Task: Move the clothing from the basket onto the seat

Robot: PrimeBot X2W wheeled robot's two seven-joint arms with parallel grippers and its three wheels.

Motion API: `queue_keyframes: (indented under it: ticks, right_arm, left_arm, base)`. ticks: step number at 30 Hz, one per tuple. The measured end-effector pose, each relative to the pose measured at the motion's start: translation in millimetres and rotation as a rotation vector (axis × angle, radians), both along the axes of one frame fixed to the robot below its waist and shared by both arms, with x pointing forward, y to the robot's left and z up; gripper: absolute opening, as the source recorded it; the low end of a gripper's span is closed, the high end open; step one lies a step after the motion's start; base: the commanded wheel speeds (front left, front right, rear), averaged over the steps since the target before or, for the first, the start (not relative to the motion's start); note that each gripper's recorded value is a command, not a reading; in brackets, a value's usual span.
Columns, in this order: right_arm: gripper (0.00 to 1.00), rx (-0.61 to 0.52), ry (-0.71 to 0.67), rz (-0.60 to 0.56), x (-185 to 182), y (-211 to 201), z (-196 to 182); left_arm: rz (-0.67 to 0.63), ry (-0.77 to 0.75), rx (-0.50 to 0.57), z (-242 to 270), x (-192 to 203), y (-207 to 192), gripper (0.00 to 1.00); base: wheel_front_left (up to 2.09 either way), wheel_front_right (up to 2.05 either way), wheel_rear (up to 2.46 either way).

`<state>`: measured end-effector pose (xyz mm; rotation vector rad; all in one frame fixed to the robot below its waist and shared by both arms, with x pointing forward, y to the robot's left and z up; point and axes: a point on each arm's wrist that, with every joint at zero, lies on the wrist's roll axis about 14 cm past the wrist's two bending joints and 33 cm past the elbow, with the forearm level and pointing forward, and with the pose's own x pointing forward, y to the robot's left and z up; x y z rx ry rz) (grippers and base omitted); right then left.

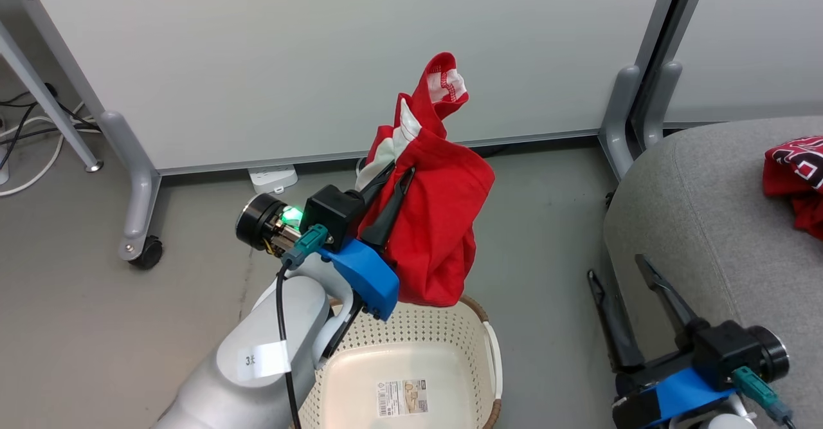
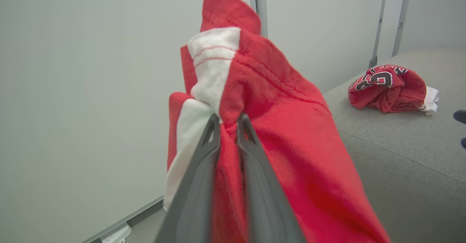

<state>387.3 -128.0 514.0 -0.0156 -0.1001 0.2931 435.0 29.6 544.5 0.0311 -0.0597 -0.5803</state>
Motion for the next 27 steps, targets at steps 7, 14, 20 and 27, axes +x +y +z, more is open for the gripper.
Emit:
queue_keyframes:
  ticks: [7, 14, 20, 27]
  right_arm:
    - [1.00, 0.016, -0.006, 0.113, 4, 38, 3]
    - [1.00, 0.061, -0.021, 0.228, 14, 80, 13]
    - [1.00, 0.070, -0.011, 0.288, 26, 103, 12]
    - [1.00, 0.076, 0.025, 0.333, 41, 123, 4]
  left_arm:
    - [0.000, -0.001, 0.004, -1, 6, 0, 0.00]
    - [-0.002, 0.005, 0.005, -4, 10, -2, 0.00]
    - [-0.014, 0.012, 0.005, -8, 14, -7, 0.00]
    - [-0.031, 0.013, 0.012, -11, 17, -12, 0.00]
  base:
    - [0.00, 0.00, 0.00]
    - [0.00, 0.00, 0.00]
    - [0.00, 0.00, 0.00]
    - [0.00, 0.00, 0.00]
